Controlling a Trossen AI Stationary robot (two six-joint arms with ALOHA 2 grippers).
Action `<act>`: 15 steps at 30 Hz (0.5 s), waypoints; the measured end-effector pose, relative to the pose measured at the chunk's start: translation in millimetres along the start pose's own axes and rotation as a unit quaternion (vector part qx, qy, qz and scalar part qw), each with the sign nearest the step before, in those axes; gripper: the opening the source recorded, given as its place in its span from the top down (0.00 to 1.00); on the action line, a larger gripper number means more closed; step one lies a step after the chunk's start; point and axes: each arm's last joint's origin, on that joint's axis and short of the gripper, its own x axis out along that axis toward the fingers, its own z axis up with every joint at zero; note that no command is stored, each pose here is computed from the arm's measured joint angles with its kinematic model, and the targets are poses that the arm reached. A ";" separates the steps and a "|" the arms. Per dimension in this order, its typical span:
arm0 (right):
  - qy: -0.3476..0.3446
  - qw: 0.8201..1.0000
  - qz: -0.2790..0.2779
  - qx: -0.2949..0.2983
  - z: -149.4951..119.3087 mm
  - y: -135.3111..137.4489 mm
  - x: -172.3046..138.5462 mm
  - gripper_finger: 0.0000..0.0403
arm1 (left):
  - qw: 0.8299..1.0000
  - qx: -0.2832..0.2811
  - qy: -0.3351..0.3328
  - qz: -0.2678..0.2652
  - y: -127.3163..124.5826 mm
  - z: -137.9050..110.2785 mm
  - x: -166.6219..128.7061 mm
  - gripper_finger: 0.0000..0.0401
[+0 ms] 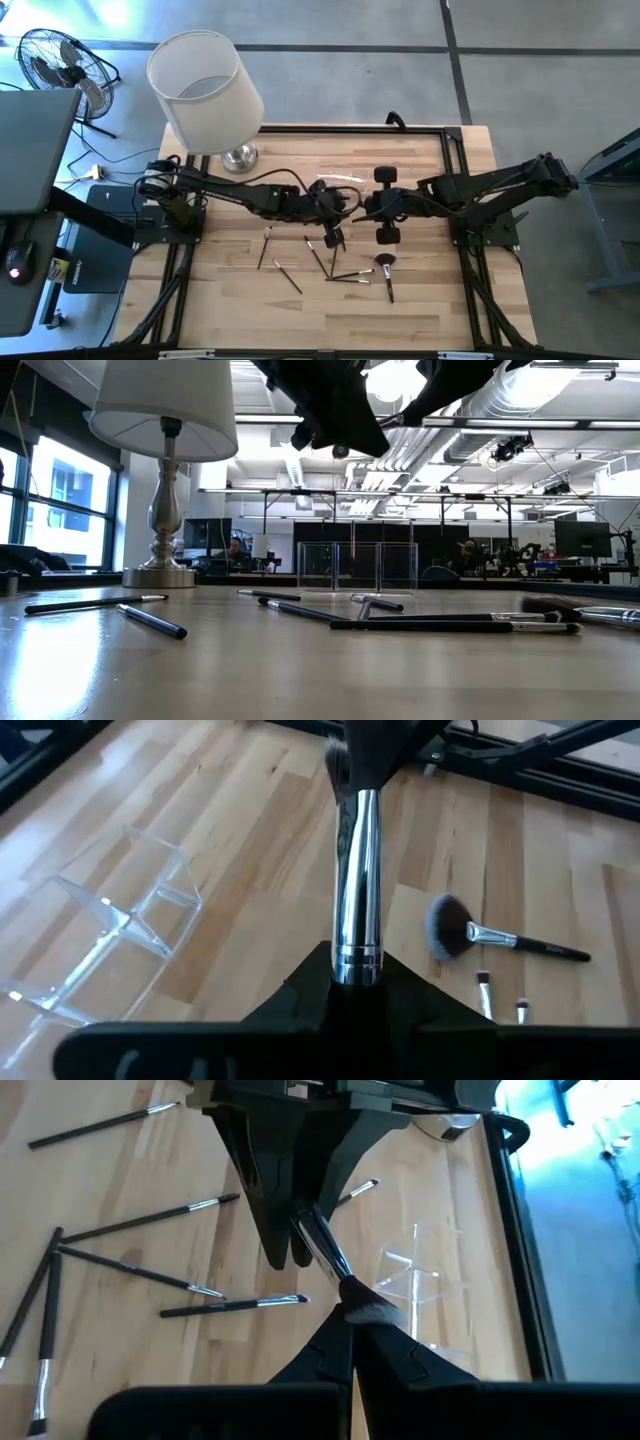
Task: Put items in baskets/containers
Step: Put the foundation brush into the transparent organizer
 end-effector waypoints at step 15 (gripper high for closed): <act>-0.017 0.999 -0.012 0.039 -5.4 -10.6 -26.3 0.73 | 0.995 -0.031 -0.054 0.075 4.4 2.2 1.5 0.92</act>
